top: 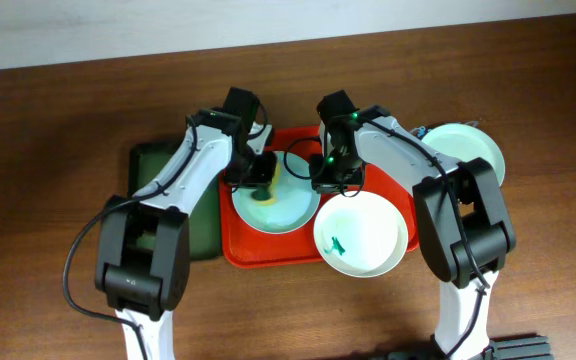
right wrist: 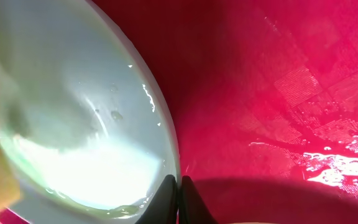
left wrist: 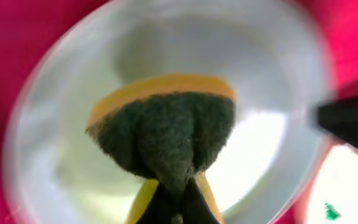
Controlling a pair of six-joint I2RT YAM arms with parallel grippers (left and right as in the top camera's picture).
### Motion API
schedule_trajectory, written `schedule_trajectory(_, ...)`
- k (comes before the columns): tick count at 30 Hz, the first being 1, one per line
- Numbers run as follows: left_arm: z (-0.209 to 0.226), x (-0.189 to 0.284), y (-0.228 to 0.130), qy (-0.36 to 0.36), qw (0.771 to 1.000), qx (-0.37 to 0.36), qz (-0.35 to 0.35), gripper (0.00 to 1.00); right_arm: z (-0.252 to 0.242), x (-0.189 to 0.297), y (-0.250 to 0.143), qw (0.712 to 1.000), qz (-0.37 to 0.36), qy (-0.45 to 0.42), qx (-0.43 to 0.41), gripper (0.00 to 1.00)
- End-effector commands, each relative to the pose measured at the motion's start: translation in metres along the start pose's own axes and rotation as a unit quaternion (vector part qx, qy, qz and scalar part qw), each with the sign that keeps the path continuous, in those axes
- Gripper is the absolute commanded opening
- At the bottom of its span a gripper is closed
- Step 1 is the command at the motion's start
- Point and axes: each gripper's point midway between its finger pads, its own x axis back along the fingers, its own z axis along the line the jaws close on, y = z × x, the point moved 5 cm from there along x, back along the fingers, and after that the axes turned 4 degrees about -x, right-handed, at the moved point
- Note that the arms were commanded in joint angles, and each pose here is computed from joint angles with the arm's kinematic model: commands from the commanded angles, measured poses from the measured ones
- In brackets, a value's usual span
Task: Clean dirty plates on tray and stack at the side
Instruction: 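Scrub the plate with the sponge while the right gripper holds the rim, then return the sponge to the green tray and raise the left arm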
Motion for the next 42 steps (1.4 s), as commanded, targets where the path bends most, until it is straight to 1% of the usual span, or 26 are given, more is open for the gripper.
schedule_trajectory(1, 0.019, 0.014, -0.012, 0.095, 0.995, 0.008, 0.014, 0.0, 0.002, -0.001, -0.001, 1.0, -0.001, 0.0, 0.009, 0.04)
schedule_trajectory(4, 0.028, -0.008, -0.03, 0.109, 0.992, 0.043, 0.037, 0.0, 0.002, -0.001, -0.001, 1.0, -0.001, 0.0, 0.009, 0.04)
schedule_trajectory(5, 0.03, -0.017, -0.036, 0.101, 0.993, 0.046, 0.043, 0.0, 0.002, -0.001, -0.001, 1.0, -0.001, 0.0, 0.009, 0.04)
schedule_trajectory(7, 0.025, -0.033, -0.047, 0.064, 0.995, 0.051, 0.061, 0.0, 0.002, -0.001, -0.001, 1.0, -0.001, 0.0, 0.009, 0.04)
schedule_trajectory(10, 0.005, -0.042, -0.06, -0.03, 0.994, 0.062, 0.085, 0.0, 0.002, -0.001, -0.001, 1.0, -0.001, 0.0, 0.009, 0.04)
schedule_trajectory(12, -0.018, -0.039, -0.05, -0.124, 0.988, 0.056, 0.068, 0.0, 0.002, -0.001, -0.001, 1.0, -0.001, 0.0, 0.01, 0.04)
schedule_trajectory(14, -0.034, -0.031, -0.036, -0.192, 0.979, 0.045, 0.042, 0.0, 0.002, -0.002, -0.001, 1.0, -0.001, 0.0, 0.01, 0.04)
schedule_trajectory(16, -0.035, -0.017, -0.018, -0.184, 0.982, 0.035, 0.016, 0.0, 0.002, -0.002, -0.001, 1.0, -0.001, 0.0, 0.01, 0.04)
schedule_trajectory(19, -0.021, 0.008, 0.003, -0.09, 0.995, 0.032, -0.008, 0.0, 0.002, -0.002, -0.001, 1.0, -0.001, 0.0, 0.01, 0.04)
schedule_trajectory(20, -0.012, 0.015, 0.006, -0.042, 0.998, 0.034, -0.011, 0.0, 0.002, -0.001, -0.001, 1.0, -0.001, 0.0, 0.01, 0.04)
schedule_trajectory(22, 0.004, 0.016, 0.002, 0.026, 0.999, 0.039, -0.005, 0.0, 0.002, -0.001, -0.001, 1.0, -0.001, 0.0, 0.01, 0.04)
schedule_trajectory(24, 0.014, 0.01, -0.005, 0.06, 0.997, 0.042, 0.006, 0.0, 0.003, -0.001, -0.001, 1.0, -0.001, 0.0, 0.01, 0.04)
schedule_trajectory(26, 0.019, -0.003, -0.015, 0.063, 0.997, 0.046, 0.019, 0.0, 0.003, -0.001, -0.001, 1.0, -0.003, 0.001, 0.01, 0.04)
schedule_trajectory(30, 0.025, -0.039, -0.032, 0.056, 0.997, 0.056, 0.017, 0.0, 0.003, -0.001, 0.0, 1.0, -0.004, 0.001, 0.011, 0.04)
schedule_trajectory(33, -0.002, -0.049, -0.039, -0.039, 0.998, 0.042, 0.026, 0.0, 0.003, -0.001, 0.0, 1.0, -0.004, 0.001, 0.011, 0.04)
schedule_trajectory(34, -0.022, -0.044, -0.033, -0.11, 0.993, 0.021, 0.02, 0.0, 0.003, -0.001, 0.0, 1.0, -0.004, 0.001, 0.011, 0.04)
schedule_trajectory(36, -0.04, -0.027, -0.017, -0.169, 0.986, 0.007, 0.0, 0.0, 0.003, -0.001, 0.0, 1.0, -0.004, 0.001, 0.011, 0.04)
schedule_trajectory(38, -0.04, -0.008, -0.001, -0.171, 0.985, 0.003, -0.024, 0.0, 0.003, -0.001, 0.001, 1.0, -0.006, 0.002, 0.011, 0.04)
schedule_trajectory(40, -0.028, 0.022, 0.019, -0.143, 0.988, 0.012, -0.055, 0.0, 0.003, -0.001, 0.001, 1.0, -0.006, 0.002, 0.011, 0.05)
schedule_trajectory(41, -0.015, 0.038, 0.024, -0.116, 0.991, 0.027, -0.06, 0.0, 0.003, -0.001, 0.0, 1.0, -0.005, 0.002, 0.011, 0.09)
schedule_trajectory(42, -0.006, 0.046, 0.025, -0.097, 0.993, 0.037, -0.059, 0.0, 0.003, -0.001, 0.0, 1.0, -0.005, 0.002, 0.011, 0.21)
